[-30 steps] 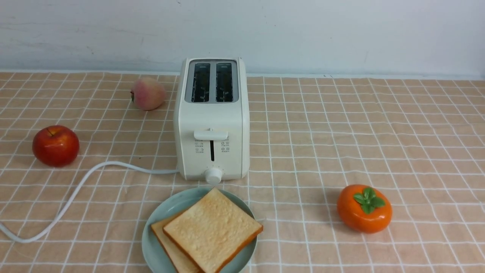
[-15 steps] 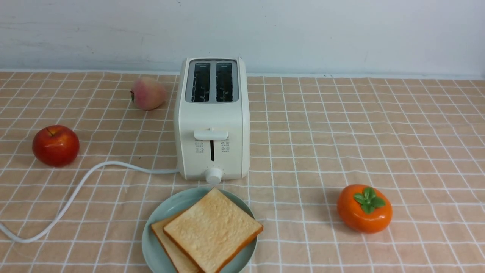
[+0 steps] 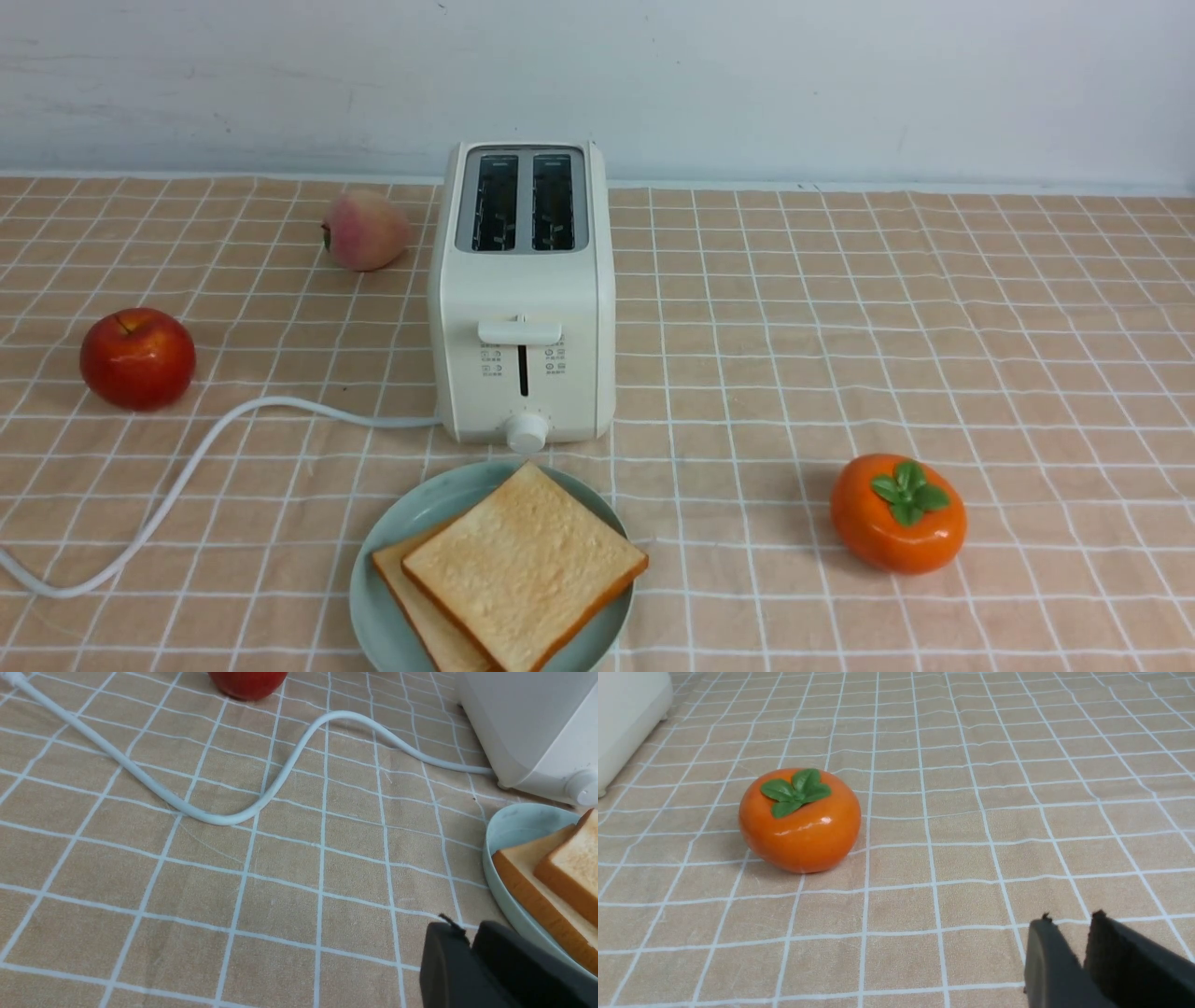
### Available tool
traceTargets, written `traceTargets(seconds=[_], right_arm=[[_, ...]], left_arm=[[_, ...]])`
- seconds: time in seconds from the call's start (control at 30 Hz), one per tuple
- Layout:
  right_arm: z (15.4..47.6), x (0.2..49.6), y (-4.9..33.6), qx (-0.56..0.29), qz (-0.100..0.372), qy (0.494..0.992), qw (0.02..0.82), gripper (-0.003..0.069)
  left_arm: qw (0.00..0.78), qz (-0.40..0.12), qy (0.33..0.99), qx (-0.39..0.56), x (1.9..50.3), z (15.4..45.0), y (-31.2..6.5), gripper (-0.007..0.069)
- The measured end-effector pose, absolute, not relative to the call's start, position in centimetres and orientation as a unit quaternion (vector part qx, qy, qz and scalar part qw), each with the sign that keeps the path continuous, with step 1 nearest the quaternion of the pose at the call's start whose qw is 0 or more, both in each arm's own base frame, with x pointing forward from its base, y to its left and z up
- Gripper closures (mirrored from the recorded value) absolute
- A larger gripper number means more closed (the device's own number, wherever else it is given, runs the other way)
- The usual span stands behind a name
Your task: Take toasted bread from bread machine on light coffee tablecloth place on plate.
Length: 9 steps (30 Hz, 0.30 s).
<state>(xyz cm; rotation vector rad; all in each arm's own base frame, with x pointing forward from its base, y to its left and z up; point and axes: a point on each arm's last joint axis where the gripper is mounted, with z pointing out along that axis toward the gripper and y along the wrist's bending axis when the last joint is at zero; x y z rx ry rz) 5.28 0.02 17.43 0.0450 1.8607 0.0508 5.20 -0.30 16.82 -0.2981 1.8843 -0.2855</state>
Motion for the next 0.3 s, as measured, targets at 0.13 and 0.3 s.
traceTargets(seconds=[0.13, 0.3], right_arm=[[17.43, 5.28, 0.02, 0.019, 0.022, 0.802, 0.597, 0.0516], [17.43, 5.28, 0.02, 0.019, 0.022, 0.802, 0.597, 0.0513]], left_arm=[[0.570, -0.122, 0.803, -0.127, 5.20, 16.82, -0.30, 0.0550], [0.570, -0.122, 0.803, -0.127, 5.20, 16.82, -0.30, 0.0545]])
